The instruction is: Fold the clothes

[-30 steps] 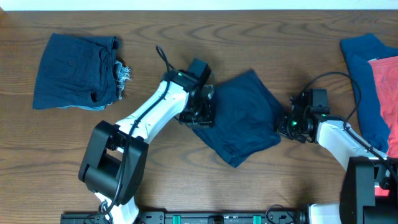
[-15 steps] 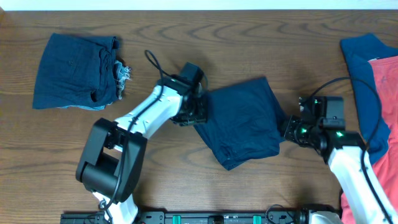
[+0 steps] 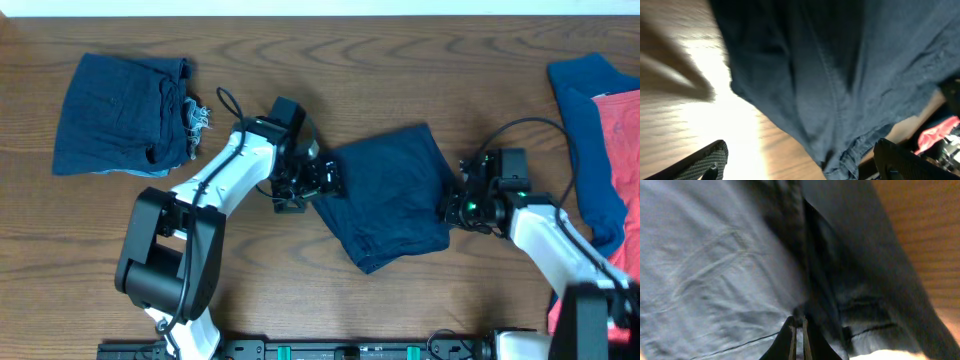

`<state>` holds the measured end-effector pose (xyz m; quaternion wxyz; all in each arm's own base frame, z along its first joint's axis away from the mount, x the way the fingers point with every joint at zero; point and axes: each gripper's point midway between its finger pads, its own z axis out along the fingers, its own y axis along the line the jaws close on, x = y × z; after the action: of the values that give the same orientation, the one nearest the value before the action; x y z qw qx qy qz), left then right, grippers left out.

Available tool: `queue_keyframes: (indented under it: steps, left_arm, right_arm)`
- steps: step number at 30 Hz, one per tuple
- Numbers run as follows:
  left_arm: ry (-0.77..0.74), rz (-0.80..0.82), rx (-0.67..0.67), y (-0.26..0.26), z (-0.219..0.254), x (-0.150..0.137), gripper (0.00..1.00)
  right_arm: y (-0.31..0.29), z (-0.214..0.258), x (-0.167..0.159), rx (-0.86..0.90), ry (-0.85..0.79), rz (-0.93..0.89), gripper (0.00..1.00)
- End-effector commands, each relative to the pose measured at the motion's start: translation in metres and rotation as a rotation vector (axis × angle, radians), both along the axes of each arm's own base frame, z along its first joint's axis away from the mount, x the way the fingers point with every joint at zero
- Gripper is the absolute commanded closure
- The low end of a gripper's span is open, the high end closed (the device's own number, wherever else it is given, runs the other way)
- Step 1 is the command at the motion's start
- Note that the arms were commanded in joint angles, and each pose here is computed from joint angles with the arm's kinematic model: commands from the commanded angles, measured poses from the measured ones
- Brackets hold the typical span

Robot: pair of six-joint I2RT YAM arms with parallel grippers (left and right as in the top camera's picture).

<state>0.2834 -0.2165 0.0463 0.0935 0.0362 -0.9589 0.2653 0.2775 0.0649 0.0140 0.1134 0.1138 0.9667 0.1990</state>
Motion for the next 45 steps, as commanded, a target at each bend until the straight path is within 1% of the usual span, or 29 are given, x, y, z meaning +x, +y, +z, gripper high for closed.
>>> queue_keyframes:
  steps: [1, 5, 9, 12, 15, 19, 21, 22, 24, 26, 28, 30, 32, 35, 38, 40, 41, 43, 45]
  left_arm:
    - [0.053, 0.001, -0.021, -0.010, -0.005, -0.015, 0.05]
    - [0.098, 0.092, -0.010, -0.015, -0.024, -0.024, 0.05]
    - [0.119, 0.186, -0.016, -0.021, -0.043, -0.029, 0.05]
    - [0.101, 0.260, -0.026, -0.028, -0.055, -0.027, 0.05]
    - [0.056, 0.341, 0.017, -0.028, -0.070, -0.023, 0.05]
    - [0.025, 0.352, 0.016, -0.036, -0.077, -0.024, 0.05]
    - [0.013, 0.342, 0.002, -0.041, -0.078, -0.023, 0.08]
    - [0.003, 0.338, -0.011, -0.045, -0.078, -0.021, 0.11]
    - [-0.032, 0.323, -0.047, -0.053, -0.077, -0.014, 0.23]
    - [-0.123, 0.249, -0.114, -0.067, -0.071, -0.004, 0.35]
    - [-0.180, 0.189, -0.137, -0.074, -0.068, -0.003, 0.42]
    - [-0.244, 0.117, -0.160, -0.082, -0.064, -0.002, 0.42]
    - [-0.276, 0.075, -0.171, -0.086, -0.063, -0.003, 0.44]
    - [-0.310, 0.033, -0.184, -0.089, -0.061, -0.003, 0.50]
    - [-0.361, -0.057, -0.263, -0.100, -0.050, -0.005, 0.56]
    - [-0.380, -0.090, -0.295, -0.105, -0.046, -0.006, 0.66]
    - [-0.381, -0.097, -0.300, -0.105, -0.045, -0.006, 0.75]
    - [-0.370, -0.091, -0.298, -0.102, -0.045, -0.006, 0.89]
    - [-0.358, -0.082, -0.293, -0.095, -0.044, -0.004, 0.94]
  right_arm:
    - [0.003, -0.017, -0.006, -0.002, 0.051, 0.028, 0.95]
    - [0.004, -0.028, -0.010, 0.001, 0.090, 0.029, 0.96]
    - [0.004, -0.028, -0.010, 0.001, 0.090, 0.029, 0.96]
    - [0.004, -0.028, -0.010, 0.001, 0.090, 0.029, 0.96]
    - [0.004, -0.028, -0.009, 0.001, 0.087, 0.029, 0.96]
    - [0.004, -0.028, -0.009, 0.001, 0.088, 0.029, 0.96]
    - [0.004, -0.028, -0.009, 0.001, 0.086, 0.029, 0.96]
    - [0.004, -0.028, -0.008, 0.002, 0.083, 0.029, 0.96]
    - [0.004, -0.028, -0.009, 0.001, 0.083, 0.030, 0.96]
    - [0.006, -0.028, -0.009, 0.001, 0.084, 0.036, 0.96]
    - [0.008, -0.028, -0.010, 0.000, 0.084, 0.044, 0.96]
    - [0.010, -0.028, -0.010, -0.003, 0.077, 0.063, 0.96]
    - [0.012, -0.028, -0.011, -0.003, 0.078, 0.070, 0.96]
    - [0.014, -0.028, -0.011, -0.003, 0.080, 0.076, 0.96]
    - [0.013, -0.028, -0.012, -0.004, 0.081, 0.075, 0.96]
    - [0.013, -0.028, -0.012, -0.004, 0.083, 0.076, 0.96]
    - [0.013, -0.028, -0.012, -0.004, 0.084, 0.076, 0.96]
    - [0.013, -0.027, -0.014, -0.006, 0.088, 0.083, 0.96]
    - [0.011, -0.023, -0.016, -0.012, 0.091, 0.103, 0.95]
